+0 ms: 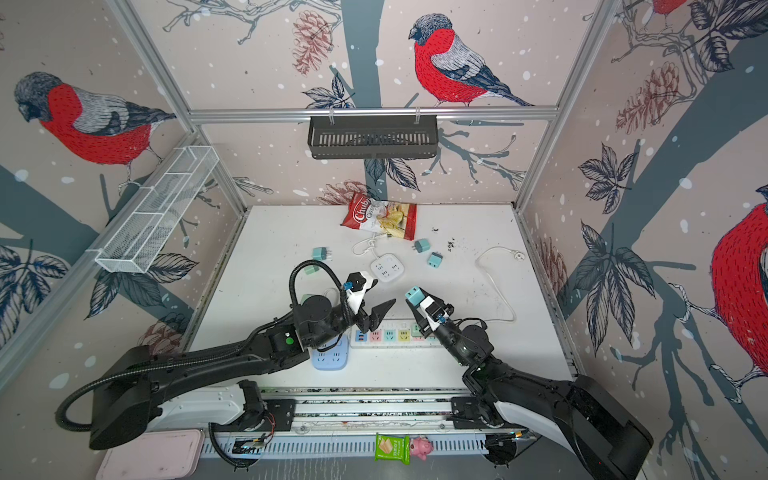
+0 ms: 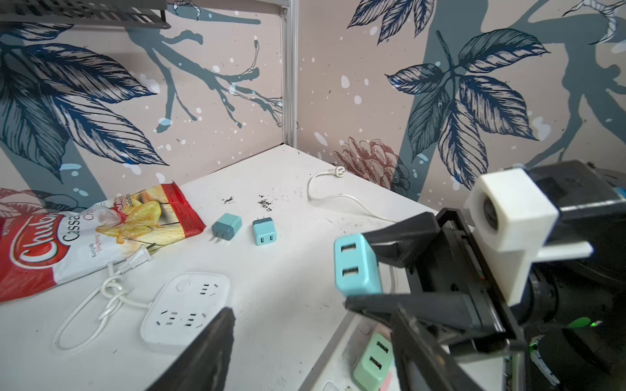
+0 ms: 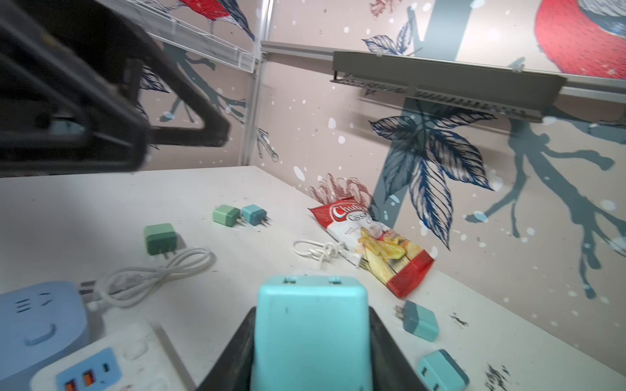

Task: Insert the plug
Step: 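Close the left gripper on the teal adapter held by the right gripper, then open the right gripper and withdraw it while the left gripper holds the adapter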

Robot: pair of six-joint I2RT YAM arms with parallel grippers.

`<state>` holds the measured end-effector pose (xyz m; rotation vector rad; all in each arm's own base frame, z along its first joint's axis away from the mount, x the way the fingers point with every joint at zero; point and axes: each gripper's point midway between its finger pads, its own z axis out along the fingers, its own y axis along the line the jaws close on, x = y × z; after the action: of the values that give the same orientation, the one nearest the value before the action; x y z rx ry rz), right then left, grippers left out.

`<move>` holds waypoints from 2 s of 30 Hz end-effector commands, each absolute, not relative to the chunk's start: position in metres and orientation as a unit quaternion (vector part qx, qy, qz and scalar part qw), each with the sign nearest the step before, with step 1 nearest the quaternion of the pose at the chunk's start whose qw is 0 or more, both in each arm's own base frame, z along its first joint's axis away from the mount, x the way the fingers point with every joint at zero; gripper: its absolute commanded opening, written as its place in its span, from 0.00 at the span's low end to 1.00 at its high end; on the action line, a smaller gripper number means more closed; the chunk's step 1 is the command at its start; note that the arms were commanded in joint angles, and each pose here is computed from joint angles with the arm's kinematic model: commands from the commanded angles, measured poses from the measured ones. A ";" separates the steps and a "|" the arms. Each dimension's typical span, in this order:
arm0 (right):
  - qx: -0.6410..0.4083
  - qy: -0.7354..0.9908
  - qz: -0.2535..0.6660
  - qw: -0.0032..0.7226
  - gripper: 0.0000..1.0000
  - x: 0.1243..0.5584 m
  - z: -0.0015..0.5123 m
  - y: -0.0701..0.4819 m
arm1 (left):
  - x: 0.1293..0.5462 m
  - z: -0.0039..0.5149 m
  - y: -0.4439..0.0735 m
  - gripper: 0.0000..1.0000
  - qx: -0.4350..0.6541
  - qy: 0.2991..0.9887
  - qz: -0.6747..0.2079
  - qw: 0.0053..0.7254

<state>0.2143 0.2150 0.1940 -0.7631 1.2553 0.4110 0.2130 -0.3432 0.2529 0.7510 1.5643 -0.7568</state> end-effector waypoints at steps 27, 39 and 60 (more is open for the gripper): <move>-0.355 0.508 0.141 0.772 0.03 0.186 0.222 0.204 | 0.176 0.218 -0.406 0.67 0.465 0.644 -0.383 0.470; -0.363 0.479 0.134 0.788 0.03 0.174 0.222 0.201 | 0.182 0.209 -0.415 0.60 0.469 0.661 -0.374 0.451; -0.334 0.482 0.073 0.807 0.02 0.178 0.222 0.182 | 0.164 0.191 -0.440 0.41 0.540 0.710 -0.250 0.378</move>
<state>0.1899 0.1917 0.2444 -0.7285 1.0645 0.1280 0.1899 -0.4476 0.2492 1.1614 1.6721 -0.7708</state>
